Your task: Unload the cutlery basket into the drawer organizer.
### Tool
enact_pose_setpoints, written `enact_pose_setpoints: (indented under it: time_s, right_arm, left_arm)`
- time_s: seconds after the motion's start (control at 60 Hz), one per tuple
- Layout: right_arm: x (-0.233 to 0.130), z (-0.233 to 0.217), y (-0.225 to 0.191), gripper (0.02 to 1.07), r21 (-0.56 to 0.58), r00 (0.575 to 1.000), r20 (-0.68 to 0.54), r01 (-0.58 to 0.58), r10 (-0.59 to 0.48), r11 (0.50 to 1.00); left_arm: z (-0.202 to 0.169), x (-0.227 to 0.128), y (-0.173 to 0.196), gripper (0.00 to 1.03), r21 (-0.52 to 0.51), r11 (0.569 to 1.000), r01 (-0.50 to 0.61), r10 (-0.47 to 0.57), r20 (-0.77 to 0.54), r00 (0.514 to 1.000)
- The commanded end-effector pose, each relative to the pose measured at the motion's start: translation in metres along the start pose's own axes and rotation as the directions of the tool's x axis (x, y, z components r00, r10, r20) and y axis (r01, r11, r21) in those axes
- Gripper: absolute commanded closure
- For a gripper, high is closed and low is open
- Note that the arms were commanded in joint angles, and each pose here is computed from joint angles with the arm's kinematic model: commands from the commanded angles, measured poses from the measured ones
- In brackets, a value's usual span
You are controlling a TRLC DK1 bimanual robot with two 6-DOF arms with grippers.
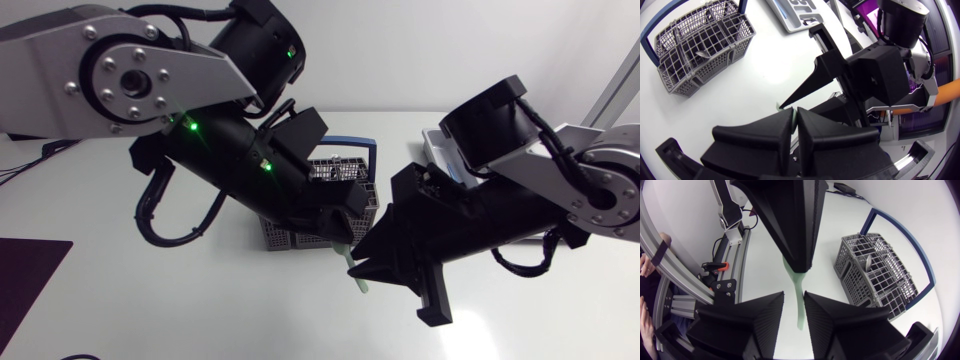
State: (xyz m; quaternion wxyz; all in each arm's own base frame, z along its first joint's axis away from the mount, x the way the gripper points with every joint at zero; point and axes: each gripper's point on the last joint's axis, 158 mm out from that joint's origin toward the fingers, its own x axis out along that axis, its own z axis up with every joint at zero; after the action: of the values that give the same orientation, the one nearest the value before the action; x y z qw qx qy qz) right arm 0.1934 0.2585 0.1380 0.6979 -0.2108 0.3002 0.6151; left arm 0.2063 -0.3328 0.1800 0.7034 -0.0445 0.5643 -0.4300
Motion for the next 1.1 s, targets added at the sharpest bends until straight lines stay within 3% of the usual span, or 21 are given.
enact_pose_setpoints:
  time_s: [0.0, 0.067, 0.167, 0.267, 0.5, 0.583, 0.617, 0.667, 0.717, 0.767, 0.933, 1.083]
  right_arm:
    - [0.009, -0.008, 0.008, 0.79, -0.004, 0.999, -0.020, -0.038, 0.038, 0.999]
    - [0.009, -0.006, 0.011, 0.86, -0.009, 0.999, -0.019, -0.044, 0.044, 0.999]
    - [0.011, -0.006, 0.011, 0.88, -0.003, 0.999, -0.021, -0.045, 0.045, 0.999]
    - [0.013, -0.007, 0.011, 1.01, -0.002, 0.999, -0.021, -0.046, 0.046, 0.999]
    - [0.013, -0.015, 0.013, 1.01, 0.014, 0.999, -0.034, -0.041, 0.041, 0.999]
    - [0.011, -0.017, 0.015, 1.01, 0.016, 0.999, -0.036, -0.038, 0.039, 0.999]
    - [0.010, -0.018, 0.015, 1.01, 0.018, 0.999, -0.039, -0.032, 0.033, 0.999]
    - [0.009, -0.020, 0.015, 1.01, 0.019, 0.999, -0.045, -0.028, 0.029, 0.999]
    - [0.009, -0.023, 0.016, 1.01, 0.023, 0.998, -0.054, -0.025, 0.027, 0.999]
    - [0.009, -0.027, 0.015, 1.01, 0.029, 0.998, -0.066, -0.019, 0.021, 0.999]
    - [0.010, -0.047, 0.013, 1.01, 0.047, 0.993, -0.116, 0.000, 0.005, 0.999]
    - [0.001, -0.068, -0.001, 1.01, 0.066, 0.988, -0.153, 0.045, -0.035, 0.997]
  left_arm:
    - [-0.007, 0.010, 0.001, 1.00, 0.017, 1.000, 0.007, -0.007, -0.035, 0.999]
    - [-0.008, 0.010, 0.000, 1.00, 0.020, 1.000, 0.009, -0.008, -0.037, 0.999]
    - [-0.009, 0.010, 0.000, 1.00, 0.020, 1.000, 0.010, -0.009, -0.038, 0.999]
    - [-0.010, 0.009, -0.001, 1.00, 0.020, 1.000, 0.010, -0.010, -0.036, 0.999]
    - [-0.007, 0.006, -0.001, 0.98, 0.019, 1.000, 0.011, -0.010, -0.025, 1.000]
    - [-0.005, 0.004, 0.002, 0.86, 0.010, 1.000, 0.008, -0.008, -0.018, 1.000]
    - [-0.003, 0.002, 0.003, 0.75, 0.006, 1.000, 0.007, -0.007, -0.010, 1.000]
    - [-0.001, 0.001, 0.003, 0.57, 0.003, 1.000, 0.007, -0.007, -0.005, 1.000]
    - [0.004, -0.002, 0.003, 0.19, -0.008, 1.000, 0.009, -0.009, 0.009, 1.000]
    - [0.010, -0.005, 0.003, 0.04, -0.018, 1.000, 0.011, -0.010, 0.029, 1.000]
    - [0.038, -0.022, 0.006, 0.04, -0.051, 0.998, 0.026, -0.019, 0.132, 0.991]
    - [0.059, -0.036, 0.031, 0.04, -0.195, 0.981, -0.015, 0.057, 0.213, 0.975]
